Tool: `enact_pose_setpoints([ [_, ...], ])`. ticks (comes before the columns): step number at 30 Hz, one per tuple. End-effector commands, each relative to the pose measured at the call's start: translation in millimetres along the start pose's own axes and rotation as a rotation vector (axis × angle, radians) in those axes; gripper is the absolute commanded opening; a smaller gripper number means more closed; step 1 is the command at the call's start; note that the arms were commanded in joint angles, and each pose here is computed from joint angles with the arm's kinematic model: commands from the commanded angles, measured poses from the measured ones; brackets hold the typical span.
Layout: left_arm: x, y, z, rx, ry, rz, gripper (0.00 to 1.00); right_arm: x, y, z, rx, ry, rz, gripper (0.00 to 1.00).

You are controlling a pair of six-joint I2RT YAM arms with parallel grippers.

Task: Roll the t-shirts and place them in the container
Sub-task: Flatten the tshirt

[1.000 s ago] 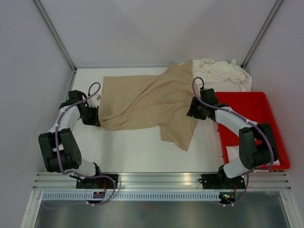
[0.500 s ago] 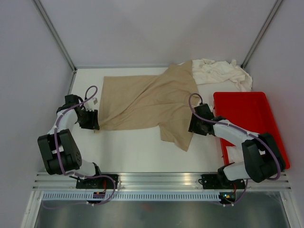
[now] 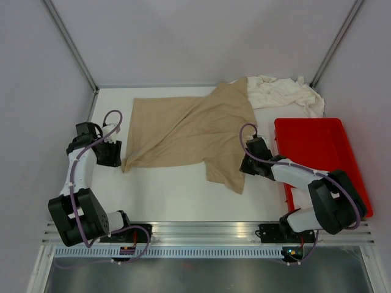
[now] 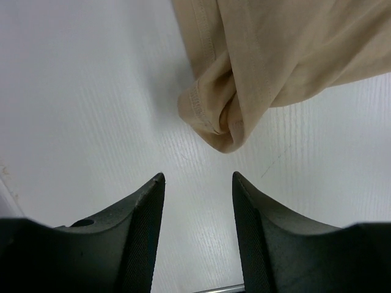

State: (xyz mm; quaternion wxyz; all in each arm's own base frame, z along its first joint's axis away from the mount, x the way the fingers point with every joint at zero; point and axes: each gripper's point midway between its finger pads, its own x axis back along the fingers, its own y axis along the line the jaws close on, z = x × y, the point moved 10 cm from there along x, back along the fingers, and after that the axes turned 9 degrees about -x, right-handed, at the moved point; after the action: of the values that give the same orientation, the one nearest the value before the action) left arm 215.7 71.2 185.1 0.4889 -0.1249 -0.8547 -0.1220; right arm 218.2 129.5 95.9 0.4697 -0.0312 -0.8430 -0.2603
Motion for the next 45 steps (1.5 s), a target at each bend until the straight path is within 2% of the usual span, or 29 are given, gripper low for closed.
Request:
enact_pose_setpoints([
  [1, -20, -13, 18, -0.023, 0.077, 0.135, 0.55, 17, 4, -6, 0.010, -0.044, -0.016, 0.00],
  [3, -30, -24, 22, -0.049, 0.092, 0.195, 0.56, 36, 9, -16, 0.025, -0.097, -0.044, 0.00],
  [10, -47, -27, 17, -0.093, 0.045, 0.166, 0.57, 57, 7, -20, 0.045, -0.136, -0.049, 0.00],
  [14, -64, -27, 17, -0.098, 0.080, 0.117, 0.56, 61, 6, -20, 0.050, -0.133, -0.041, 0.00],
  [17, -80, -23, 16, -0.062, 0.102, 0.103, 0.48, 64, 6, -19, 0.051, -0.128, -0.053, 0.00],
  [20, -84, -24, 10, -0.051, 0.060, 0.139, 0.42, 68, 5, -22, 0.051, -0.148, -0.042, 0.00],
  [23, -86, -25, 12, -0.056, 0.048, 0.127, 0.28, 72, 4, -23, 0.055, -0.164, -0.031, 0.00],
  [24, -85, -25, 11, -0.057, 0.047, 0.132, 0.13, 74, 5, -25, 0.056, -0.173, -0.029, 0.00],
  [25, -85, -24, 10, -0.062, 0.041, 0.130, 0.03, 75, 6, -26, 0.063, -0.177, -0.031, 0.00],
  [26, -83, -24, 9, -0.064, 0.037, 0.130, 0.02, 78, 7, -29, 0.066, -0.182, -0.035, 0.00],
  [29, -61, -24, -2, -0.072, 0.008, 0.174, 0.02, 104, 24, -54, 0.086, -0.243, -0.070, 0.00],
  [30, -41, -19, -18, -0.094, -0.053, 0.153, 0.02, 114, 26, -59, 0.093, -0.246, -0.065, 0.00],
  [31, -26, -21, -18, -0.080, -0.036, 0.178, 0.02, 128, 28, -68, 0.087, -0.283, -0.087, 0.00],
  [32, -11, -19, -25, -0.099, -0.079, 0.177, 0.02, 149, 36, -81, 0.094, -0.335, -0.121, 0.00],
  [33, 10, -15, -38, -0.121, -0.132, 0.145, 0.02, 166, 35, -84, 0.089, -0.364, -0.132, 0.00],
  [37, 76, -24, -46, -0.208, -0.244, 0.058, 0.02, 229, 33, -100, 0.070, -0.520, -0.164, 0.00],
  [41, 116, -36, -45, -0.240, -0.278, 0.076, 0.02, 291, 33, -102, 0.060, -0.624, -0.239, 0.00],
  [45, 135, -35, -59, -0.224, -0.326, 0.055, 0.02, 326, 36, -114, 0.073, -0.715, -0.240, 0.00],
])
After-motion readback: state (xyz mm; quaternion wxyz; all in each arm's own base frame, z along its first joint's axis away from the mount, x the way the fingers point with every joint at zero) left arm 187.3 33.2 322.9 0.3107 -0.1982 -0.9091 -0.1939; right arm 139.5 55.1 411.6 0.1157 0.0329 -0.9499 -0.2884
